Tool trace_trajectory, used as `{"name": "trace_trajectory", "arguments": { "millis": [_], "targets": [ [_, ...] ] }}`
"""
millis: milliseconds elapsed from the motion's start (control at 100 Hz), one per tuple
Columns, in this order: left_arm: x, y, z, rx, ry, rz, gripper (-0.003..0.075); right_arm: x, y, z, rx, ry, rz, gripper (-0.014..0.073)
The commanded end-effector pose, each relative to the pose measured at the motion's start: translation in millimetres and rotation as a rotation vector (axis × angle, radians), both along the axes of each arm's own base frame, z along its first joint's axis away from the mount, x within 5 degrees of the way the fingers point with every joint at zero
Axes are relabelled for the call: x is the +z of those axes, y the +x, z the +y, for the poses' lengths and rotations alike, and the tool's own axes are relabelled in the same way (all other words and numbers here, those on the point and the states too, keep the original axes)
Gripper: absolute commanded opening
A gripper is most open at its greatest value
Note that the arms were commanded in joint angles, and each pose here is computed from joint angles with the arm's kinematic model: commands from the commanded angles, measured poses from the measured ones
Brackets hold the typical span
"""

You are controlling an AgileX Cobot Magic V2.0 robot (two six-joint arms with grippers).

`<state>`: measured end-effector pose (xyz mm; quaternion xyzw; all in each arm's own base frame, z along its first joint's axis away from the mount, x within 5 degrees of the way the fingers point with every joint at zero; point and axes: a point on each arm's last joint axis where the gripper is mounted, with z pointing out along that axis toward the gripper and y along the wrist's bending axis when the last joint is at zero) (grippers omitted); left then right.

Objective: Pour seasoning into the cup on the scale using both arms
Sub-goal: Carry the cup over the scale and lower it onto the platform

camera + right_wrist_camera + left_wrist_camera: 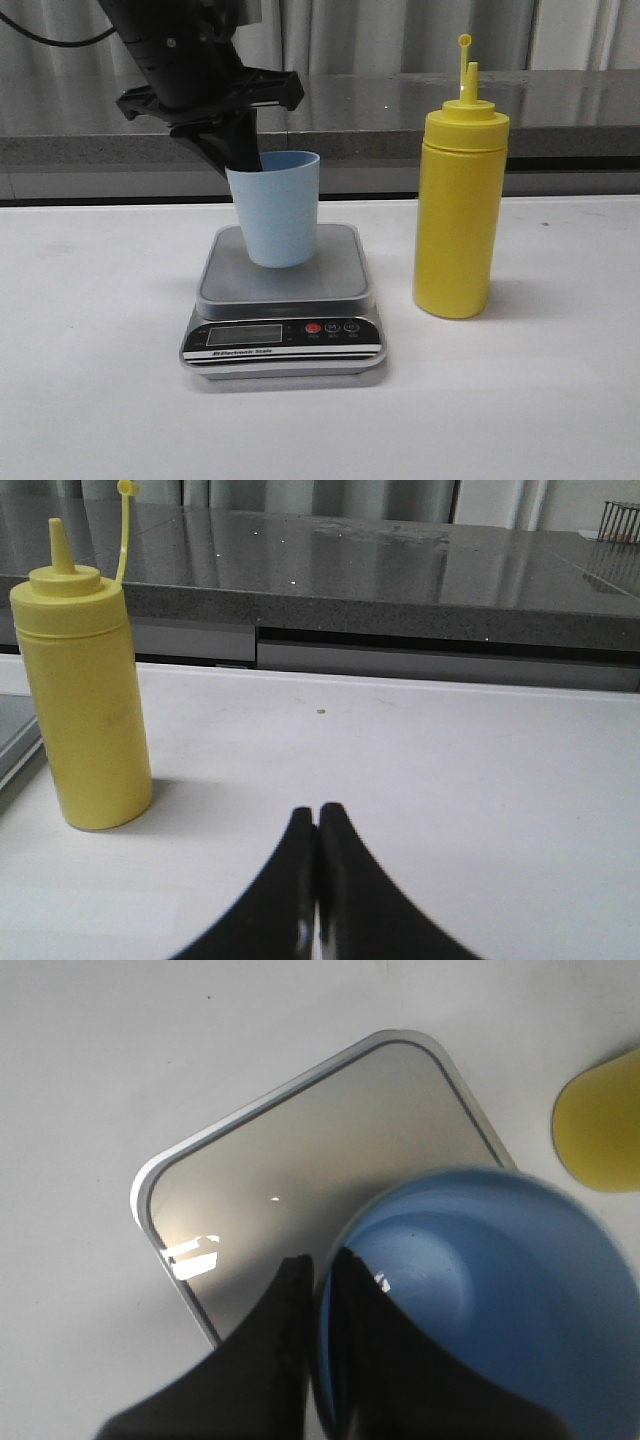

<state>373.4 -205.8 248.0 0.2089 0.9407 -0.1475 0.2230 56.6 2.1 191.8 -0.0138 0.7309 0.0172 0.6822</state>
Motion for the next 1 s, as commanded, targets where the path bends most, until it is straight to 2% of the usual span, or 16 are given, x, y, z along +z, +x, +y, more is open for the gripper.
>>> {"name": "trace_trajectory", "arguments": {
  "millis": [0,990],
  "targets": [
    [32.4,0.3,-4.9,0.014,-0.073,-0.12,-0.0018,8.5,-1.0,0.0,-0.002,-0.015,-0.103,-0.0121],
    [29.0,1.4,-7.4,0.0,-0.052,-0.136,-0.0018,8.5,-1.0,0.0,-0.002,-0.015,-0.103,-0.0121]
  ]
}}
